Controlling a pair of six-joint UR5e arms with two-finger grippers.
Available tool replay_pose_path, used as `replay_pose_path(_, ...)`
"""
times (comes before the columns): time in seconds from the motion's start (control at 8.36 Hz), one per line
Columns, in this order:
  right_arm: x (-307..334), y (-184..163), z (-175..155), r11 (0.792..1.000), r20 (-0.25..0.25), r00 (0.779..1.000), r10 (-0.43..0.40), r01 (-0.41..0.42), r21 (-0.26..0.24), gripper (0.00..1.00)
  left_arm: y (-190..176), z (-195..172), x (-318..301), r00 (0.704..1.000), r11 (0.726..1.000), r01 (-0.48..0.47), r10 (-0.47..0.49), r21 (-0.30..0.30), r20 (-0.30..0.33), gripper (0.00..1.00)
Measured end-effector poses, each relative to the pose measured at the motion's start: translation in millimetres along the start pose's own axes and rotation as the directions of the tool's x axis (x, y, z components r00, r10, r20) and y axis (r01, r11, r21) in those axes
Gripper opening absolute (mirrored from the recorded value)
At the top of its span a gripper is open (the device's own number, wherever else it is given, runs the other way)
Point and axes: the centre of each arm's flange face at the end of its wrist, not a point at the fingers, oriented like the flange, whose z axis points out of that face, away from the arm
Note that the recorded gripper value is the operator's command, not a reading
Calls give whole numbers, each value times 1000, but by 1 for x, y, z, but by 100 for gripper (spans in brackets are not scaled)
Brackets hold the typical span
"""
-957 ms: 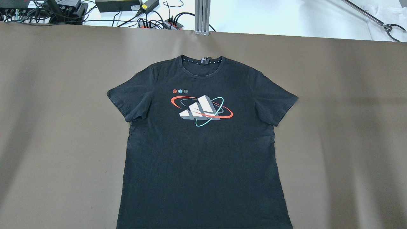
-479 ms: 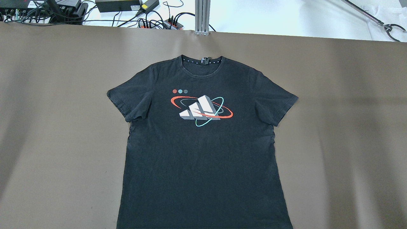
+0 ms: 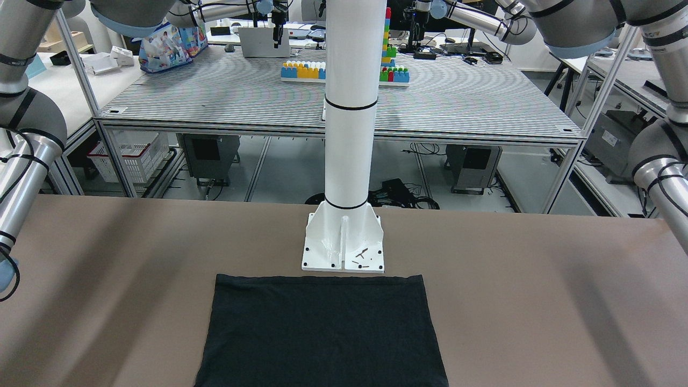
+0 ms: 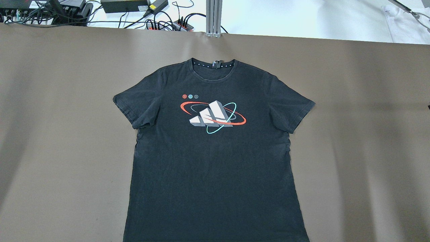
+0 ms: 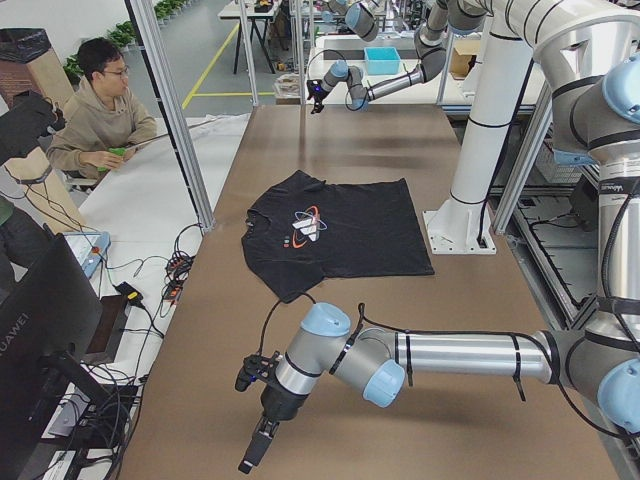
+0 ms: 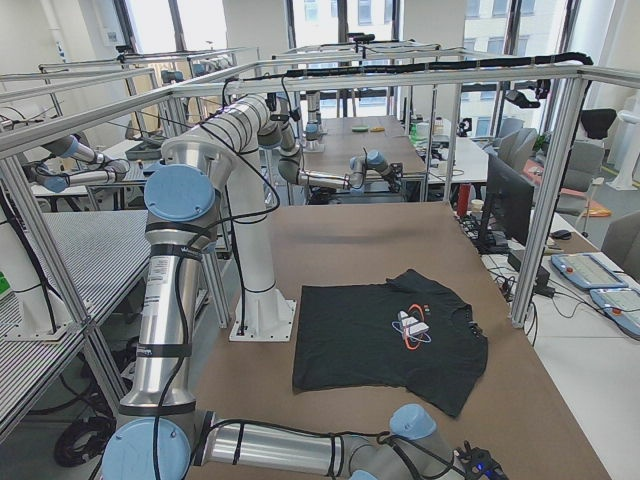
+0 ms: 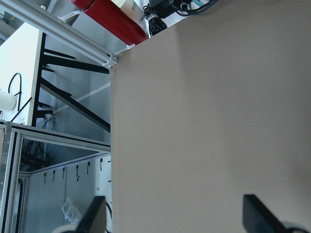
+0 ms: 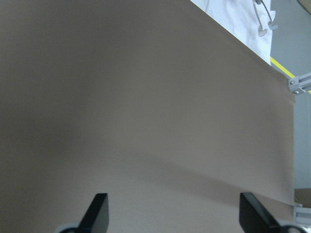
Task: Fold clothes
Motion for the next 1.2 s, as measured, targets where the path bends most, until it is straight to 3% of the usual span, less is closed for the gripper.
replay_pose_path(0.24,-39,-26,2,993,110,987,115,-116,5,95,-2,0,8,997,1000,7,-7,-12,-72,100)
replay_pose_path(0.48,-117,-65,4,959,227,933,280,-283,-23,95,-1,-1,12,993,1000,9,-11,-19,-114,100)
replay_pose_path(0.72,-195,-98,0,927,312,875,371,-370,-66,94,-1,-1,12,993,1000,5,-7,-18,-120,100)
replay_pose_path(0.84,-233,-112,-2,908,345,843,414,-407,-95,89,-2,-2,13,992,1000,4,-5,-15,-122,100)
replay_pose_path(0.96,-263,-124,-2,889,363,814,454,-440,-125,70,-3,-2,13,992,1000,3,-4,-13,-123,100)
replay_pose_path(1.2,-292,-139,1,851,371,769,521,-497,-167,52,-6,-4,14,992,1000,3,-4,-9,-124,100)
